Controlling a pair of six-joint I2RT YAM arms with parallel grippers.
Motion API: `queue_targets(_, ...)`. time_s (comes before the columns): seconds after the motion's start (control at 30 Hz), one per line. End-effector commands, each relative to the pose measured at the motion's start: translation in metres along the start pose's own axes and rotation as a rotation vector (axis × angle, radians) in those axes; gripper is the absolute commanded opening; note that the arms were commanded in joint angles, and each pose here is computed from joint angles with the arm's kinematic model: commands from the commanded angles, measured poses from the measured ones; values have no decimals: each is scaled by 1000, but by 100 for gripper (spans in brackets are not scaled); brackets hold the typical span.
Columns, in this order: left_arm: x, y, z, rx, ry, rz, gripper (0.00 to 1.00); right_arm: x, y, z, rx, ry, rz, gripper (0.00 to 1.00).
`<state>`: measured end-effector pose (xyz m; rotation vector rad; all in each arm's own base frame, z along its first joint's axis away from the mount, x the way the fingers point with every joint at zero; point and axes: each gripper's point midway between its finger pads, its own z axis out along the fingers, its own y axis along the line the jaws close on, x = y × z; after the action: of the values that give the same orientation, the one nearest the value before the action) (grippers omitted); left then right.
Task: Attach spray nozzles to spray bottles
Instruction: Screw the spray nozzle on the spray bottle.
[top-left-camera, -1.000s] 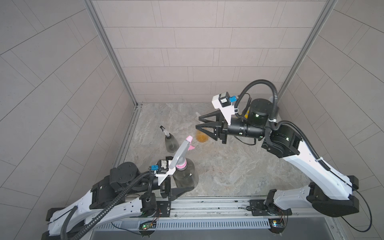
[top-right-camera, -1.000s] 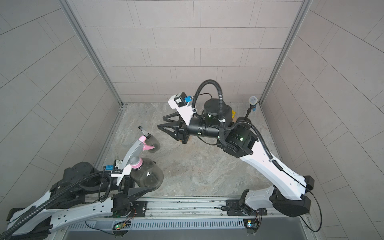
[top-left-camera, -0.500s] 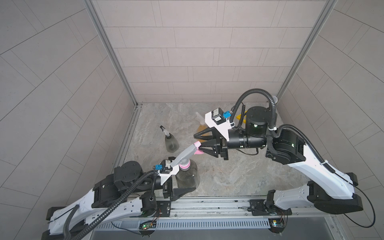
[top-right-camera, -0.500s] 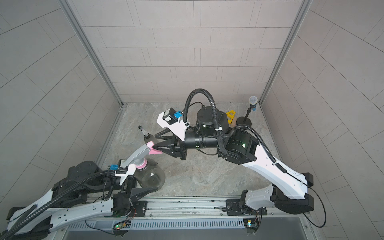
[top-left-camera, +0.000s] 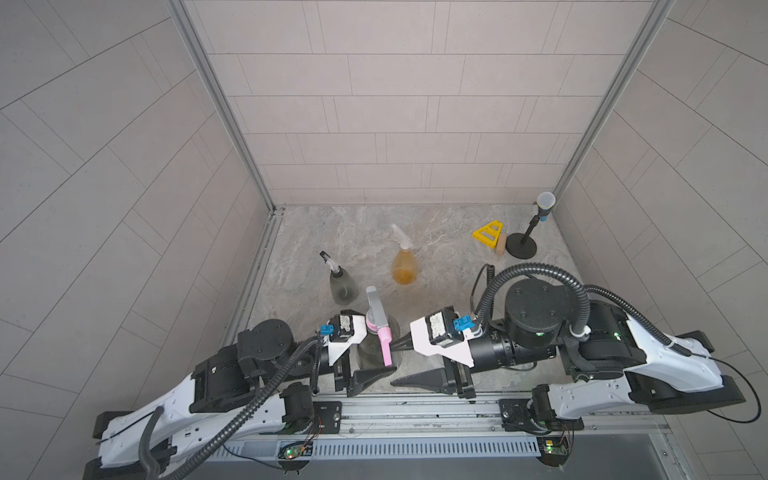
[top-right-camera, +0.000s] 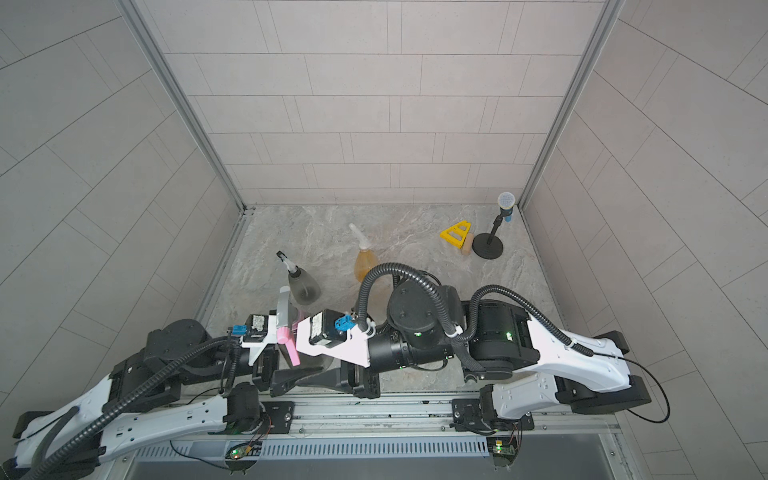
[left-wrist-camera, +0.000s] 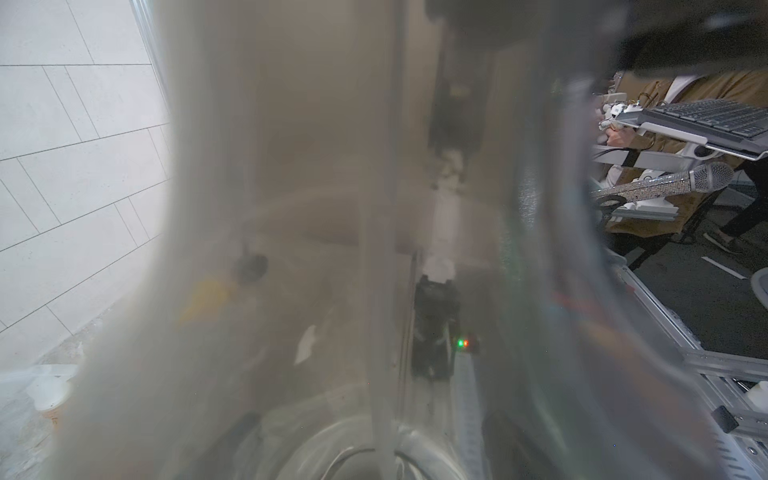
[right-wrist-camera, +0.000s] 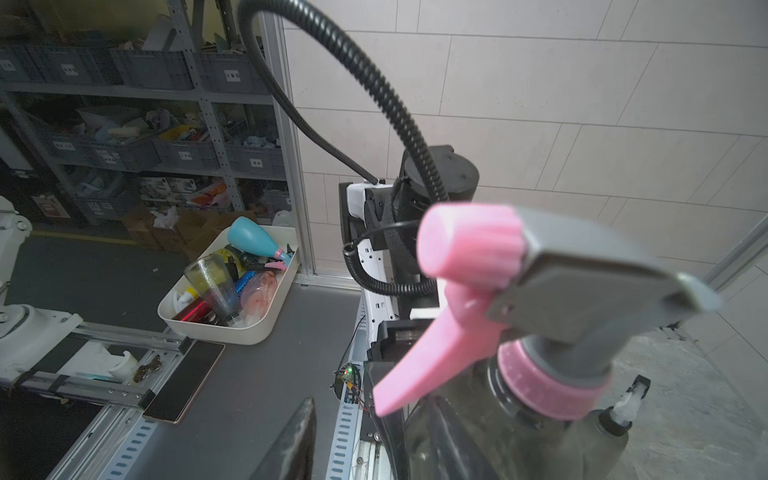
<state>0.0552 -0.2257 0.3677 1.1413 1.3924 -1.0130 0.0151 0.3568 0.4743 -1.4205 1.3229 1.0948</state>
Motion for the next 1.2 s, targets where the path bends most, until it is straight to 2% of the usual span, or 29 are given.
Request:
queue_targets(0.0,-19,-4,-10,16,-55,21,0,-8,-12,-27,92,-58,-45,46)
queue_targets(0.1,-19,-12,-11,62,-56,20,0,-9,-31,-35,137,-77,-26,49)
queue_targets(0.23,-20,-23,-11,125,-60,16,0,-21,-37,-34,26,-144,18,51)
queue_targets(0.37,-20,-28,-11,155,-62,11,0,-33,-46,-32,7,-176,26,49)
queue_targets(0.53,-18,-29,-9,165,-54,8,0,-42,-36,-20,-108,-196,49,51)
queue_targets(0.73,-17,-29,-7,167,-48,11,0,-38,-32,-7,-140,-166,52,54)
queue_targets(1.17,-15,-25,-4,150,-35,11,0,-40,-23,3,-189,-167,74,43)
